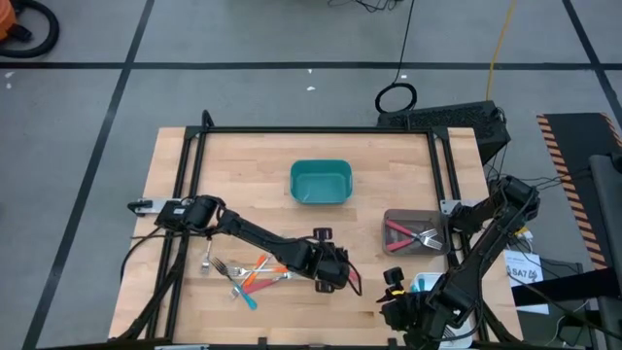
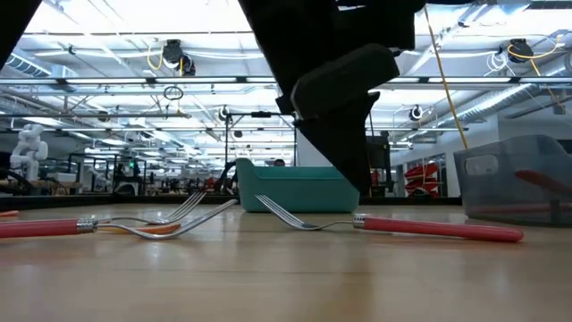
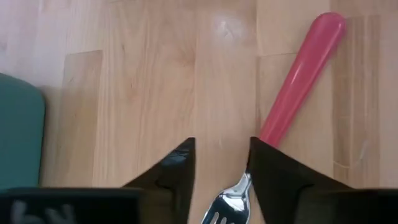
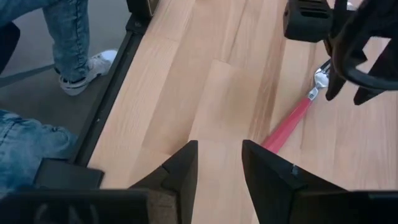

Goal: Sort silverware by color (type)
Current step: Put the pink fork into the black bin

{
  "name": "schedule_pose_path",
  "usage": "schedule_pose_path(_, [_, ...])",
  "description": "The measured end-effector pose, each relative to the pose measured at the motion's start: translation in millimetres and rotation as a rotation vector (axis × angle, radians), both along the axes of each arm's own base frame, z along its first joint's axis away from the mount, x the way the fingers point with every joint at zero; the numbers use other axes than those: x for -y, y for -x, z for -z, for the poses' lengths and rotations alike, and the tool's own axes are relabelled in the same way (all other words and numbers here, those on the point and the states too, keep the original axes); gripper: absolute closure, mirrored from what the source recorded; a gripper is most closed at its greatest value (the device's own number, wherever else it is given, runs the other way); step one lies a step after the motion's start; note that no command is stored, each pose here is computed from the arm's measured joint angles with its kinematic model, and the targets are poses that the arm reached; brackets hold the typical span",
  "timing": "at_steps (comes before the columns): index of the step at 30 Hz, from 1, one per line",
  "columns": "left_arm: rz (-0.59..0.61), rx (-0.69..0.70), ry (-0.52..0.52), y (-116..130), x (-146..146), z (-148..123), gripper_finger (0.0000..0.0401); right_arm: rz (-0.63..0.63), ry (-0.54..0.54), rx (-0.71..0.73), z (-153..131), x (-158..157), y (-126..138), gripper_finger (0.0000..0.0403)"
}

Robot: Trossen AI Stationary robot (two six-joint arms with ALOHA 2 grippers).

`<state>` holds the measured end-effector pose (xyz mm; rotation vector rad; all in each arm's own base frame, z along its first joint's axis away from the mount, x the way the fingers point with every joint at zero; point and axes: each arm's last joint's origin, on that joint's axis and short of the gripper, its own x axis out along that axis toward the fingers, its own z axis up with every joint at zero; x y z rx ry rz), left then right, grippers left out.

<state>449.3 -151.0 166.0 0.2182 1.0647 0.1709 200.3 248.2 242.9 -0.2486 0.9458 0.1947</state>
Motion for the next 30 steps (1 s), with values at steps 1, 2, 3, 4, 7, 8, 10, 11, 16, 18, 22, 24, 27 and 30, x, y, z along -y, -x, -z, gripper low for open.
schedule_pose_path(1, [0.003,-0.008,-0.004,-0.1,0.6,2.7,0.0245,-0.002,0.003,-0.001,0.1,-0.1,0.5,0.0284])
schedule_pose_path(2, [0.011,-0.016,-0.014,-0.6,0.5,5.5,0.0235,-0.003,0.005,-0.002,0.2,-0.1,0.7,0.0284])
schedule_pose_path(3, [0.022,-0.033,-0.025,-0.1,0.5,8.6,0.0227,-0.004,0.006,-0.003,0.2,-0.3,1.2,0.0284])
schedule_pose_path(4, [0.037,-0.065,-0.032,1.0,0.2,13.8,0.0222,-0.006,0.008,-0.004,0.3,-0.5,1.7,0.0284])
schedule_pose_path(7, [0.089,-0.088,-0.022,-1.6,1.8,24.1,0.0220,-0.011,0.010,-0.006,0.3,-1.3,3.0,0.0284])
schedule_pose_path(8, [0.105,-0.095,-0.030,-1.1,2.4,23.9,0.0223,-0.013,0.015,-0.008,0.5,-1.3,3.8,0.0284])
schedule_pose_path(10, [0.127,-0.102,-0.032,-1.5,3.0,25.7,0.0231,-0.016,0.019,-0.009,0.6,-1.8,5.0,0.0284])
schedule_pose_path(11, [0.132,-0.105,-0.032,-1.9,3.4,27.2,0.0236,-0.017,0.022,-0.011,0.8,-1.7,5.3,0.0284])
schedule_pose_path(16, [0.153,-0.130,-0.013,-3.7,-1.5,30.6,0.0268,-0.017,0.020,-0.008,0.6,-1.9,5.2,0.0284])
schedule_pose_path(18, [0.156,-0.129,0.015,-5.5,-4.2,30.9,0.0282,-0.016,0.017,-0.006,0.5,-2.1,4.9,0.0284])
schedule_pose_path(22, [0.171,-0.132,0.071,-9.5,-9.5,34.5,0.0315,-0.016,0.018,-0.006,0.5,-2.1,5.0,0.0284])
schedule_pose_path(24, [0.175,-0.132,0.093,-10.6,-11.2,34.8,0.0332,-0.016,0.018,-0.006,0.5,-2.0,4.9,0.0284])
schedule_pose_path(27, [0.182,-0.132,0.098,-11.2,-11.6,35.3,0.0356,-0.016,0.018,-0.006,0.5,-2.0,4.8,0.0284])
schedule_pose_path(30, [0.190,-0.131,0.095,-11.6,-12.0,35.8,0.0375,-0.017,0.019,-0.006,0.5,-1.9,4.8,0.0284])
